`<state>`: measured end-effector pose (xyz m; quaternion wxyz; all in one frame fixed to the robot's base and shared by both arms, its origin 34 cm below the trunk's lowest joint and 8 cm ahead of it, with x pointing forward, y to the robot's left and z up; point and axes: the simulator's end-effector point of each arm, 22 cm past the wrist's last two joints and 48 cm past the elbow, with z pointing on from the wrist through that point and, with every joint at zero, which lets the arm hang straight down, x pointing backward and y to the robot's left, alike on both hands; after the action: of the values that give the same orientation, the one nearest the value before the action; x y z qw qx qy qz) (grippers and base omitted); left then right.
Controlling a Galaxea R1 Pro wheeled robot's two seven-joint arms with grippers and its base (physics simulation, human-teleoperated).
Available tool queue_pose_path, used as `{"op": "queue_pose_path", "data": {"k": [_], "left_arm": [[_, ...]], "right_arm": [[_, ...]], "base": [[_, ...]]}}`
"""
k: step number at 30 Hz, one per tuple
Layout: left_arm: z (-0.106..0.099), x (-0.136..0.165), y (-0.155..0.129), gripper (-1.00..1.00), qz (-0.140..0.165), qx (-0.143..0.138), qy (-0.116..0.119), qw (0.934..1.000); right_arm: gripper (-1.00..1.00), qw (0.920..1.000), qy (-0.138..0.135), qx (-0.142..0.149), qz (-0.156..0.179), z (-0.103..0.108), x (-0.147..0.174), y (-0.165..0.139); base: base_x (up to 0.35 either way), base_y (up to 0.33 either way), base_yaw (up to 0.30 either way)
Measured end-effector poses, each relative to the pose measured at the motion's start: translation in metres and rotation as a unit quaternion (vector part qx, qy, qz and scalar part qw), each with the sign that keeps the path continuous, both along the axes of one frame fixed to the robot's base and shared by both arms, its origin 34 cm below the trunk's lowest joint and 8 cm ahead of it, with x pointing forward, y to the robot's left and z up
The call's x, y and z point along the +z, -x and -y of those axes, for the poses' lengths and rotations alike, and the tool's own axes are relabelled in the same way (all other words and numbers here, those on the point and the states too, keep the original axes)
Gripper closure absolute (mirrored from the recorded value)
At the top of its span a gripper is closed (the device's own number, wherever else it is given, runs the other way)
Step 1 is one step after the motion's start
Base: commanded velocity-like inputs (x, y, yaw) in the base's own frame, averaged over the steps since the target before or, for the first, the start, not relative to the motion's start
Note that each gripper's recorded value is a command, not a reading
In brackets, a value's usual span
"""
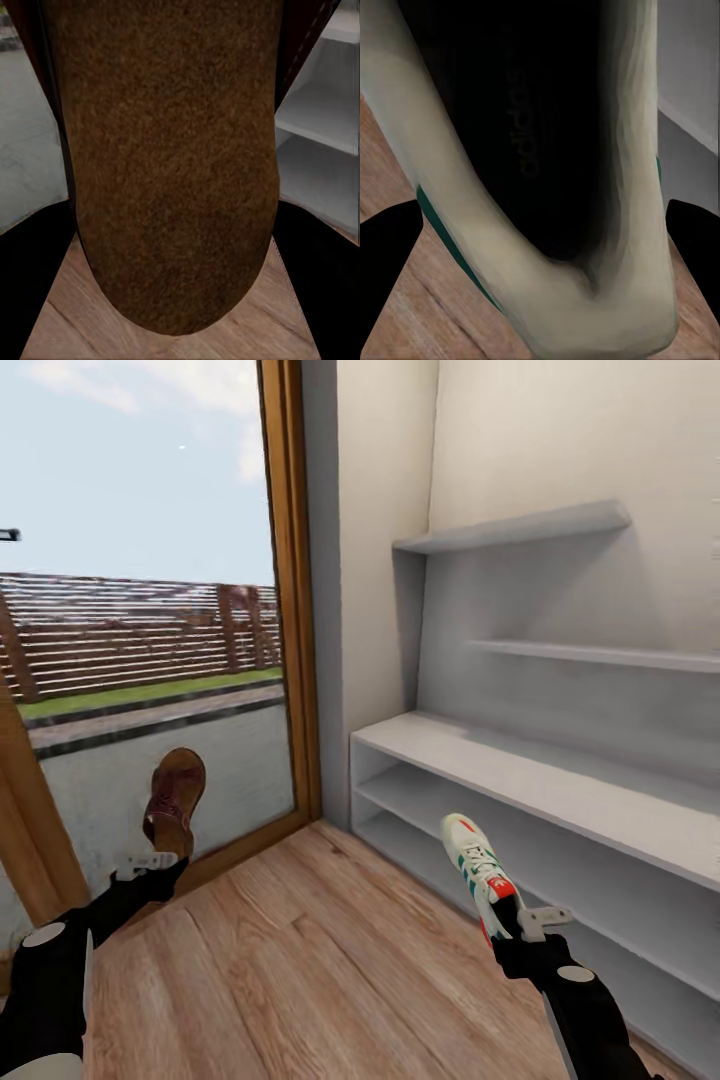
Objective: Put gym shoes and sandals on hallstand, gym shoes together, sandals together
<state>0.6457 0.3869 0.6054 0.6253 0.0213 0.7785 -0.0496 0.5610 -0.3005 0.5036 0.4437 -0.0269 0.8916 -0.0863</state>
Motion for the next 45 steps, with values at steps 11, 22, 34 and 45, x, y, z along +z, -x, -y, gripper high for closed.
{"op": "queue_pose_path", "data": {"k": [11,22,34,45], "left_arm": [[0.0001,-0.0001,0.0000,1.00,0.000,0.000,0.000,1.0000],[0.0001,-0.0002,-0.0001,1.00,0.000,0.000,0.001,1.0000],[0.0001,-0.0002,-0.0001,1.00,0.000,0.000,0.001,1.0000],[0.0001,-0.0003,-0.0001,1.00,0.000,0.000,0.000,1.0000]], "right_arm": [[1.00,1.0000,0.000,0.000,0.000,0.0000,-0.0001,0.0000],[1.00,1.0000,0.000,0.000,0.000,0.0001,-0.0002,-0.0001],[1.00,1.0000,0.000,0.000,0.000,0.0000,-0.0002,-0.0001],[1.00,1.0000,0.000,0.000,0.000,0.0000,-0.0001,-0.0003]], "base": [[0.185,0.270,-0.300],[0.049,0.303,-0.300],[0.000,0.309,-0.300],[0.013,0.271,-0.300]]}}
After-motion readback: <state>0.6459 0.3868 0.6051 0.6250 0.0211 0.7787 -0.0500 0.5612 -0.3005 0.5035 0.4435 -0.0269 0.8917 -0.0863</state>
